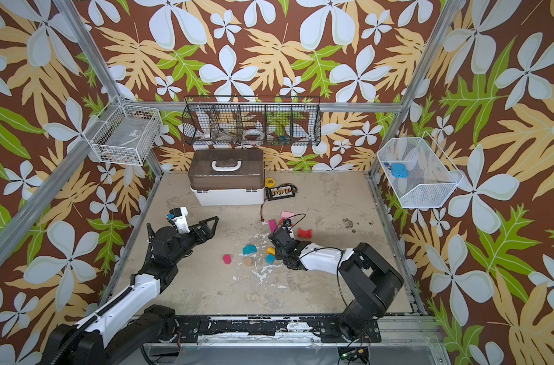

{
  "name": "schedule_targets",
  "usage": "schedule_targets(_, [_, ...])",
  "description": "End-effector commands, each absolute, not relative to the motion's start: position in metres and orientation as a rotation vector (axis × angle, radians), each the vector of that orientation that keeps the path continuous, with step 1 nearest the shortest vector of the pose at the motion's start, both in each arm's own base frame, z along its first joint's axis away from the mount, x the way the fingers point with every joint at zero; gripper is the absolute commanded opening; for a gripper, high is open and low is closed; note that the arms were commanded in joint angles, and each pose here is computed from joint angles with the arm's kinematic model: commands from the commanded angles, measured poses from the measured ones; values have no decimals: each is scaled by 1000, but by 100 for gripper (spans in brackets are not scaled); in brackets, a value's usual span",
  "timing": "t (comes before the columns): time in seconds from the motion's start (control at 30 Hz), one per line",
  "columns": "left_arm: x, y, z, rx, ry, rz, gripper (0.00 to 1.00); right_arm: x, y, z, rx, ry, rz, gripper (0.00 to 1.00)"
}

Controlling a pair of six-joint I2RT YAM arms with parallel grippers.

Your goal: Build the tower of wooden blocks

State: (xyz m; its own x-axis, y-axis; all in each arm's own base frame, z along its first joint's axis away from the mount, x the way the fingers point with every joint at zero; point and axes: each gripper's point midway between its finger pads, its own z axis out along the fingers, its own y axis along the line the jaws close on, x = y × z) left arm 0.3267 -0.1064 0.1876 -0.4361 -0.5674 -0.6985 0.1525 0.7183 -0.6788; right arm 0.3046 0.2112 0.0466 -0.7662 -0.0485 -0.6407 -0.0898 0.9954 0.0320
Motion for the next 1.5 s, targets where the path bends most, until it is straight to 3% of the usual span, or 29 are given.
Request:
schedule_targets(0.0, [329,-106,193,-313,1837,-837,100,303,212,66,-79,2383,56,52])
schedule_targets(0.27, [330,-107,192,-314,1845,-841,100,283,257,85,-176,2339,206,62])
schedule_targets(0.87, [329,-100,196,-314,1827,-793,100,273,285,42,-298,2450,204,63])
schedule_targets(1.47, [325,-91,203,-313,1810,-726,100,246,284,41,-288,2450,155,47])
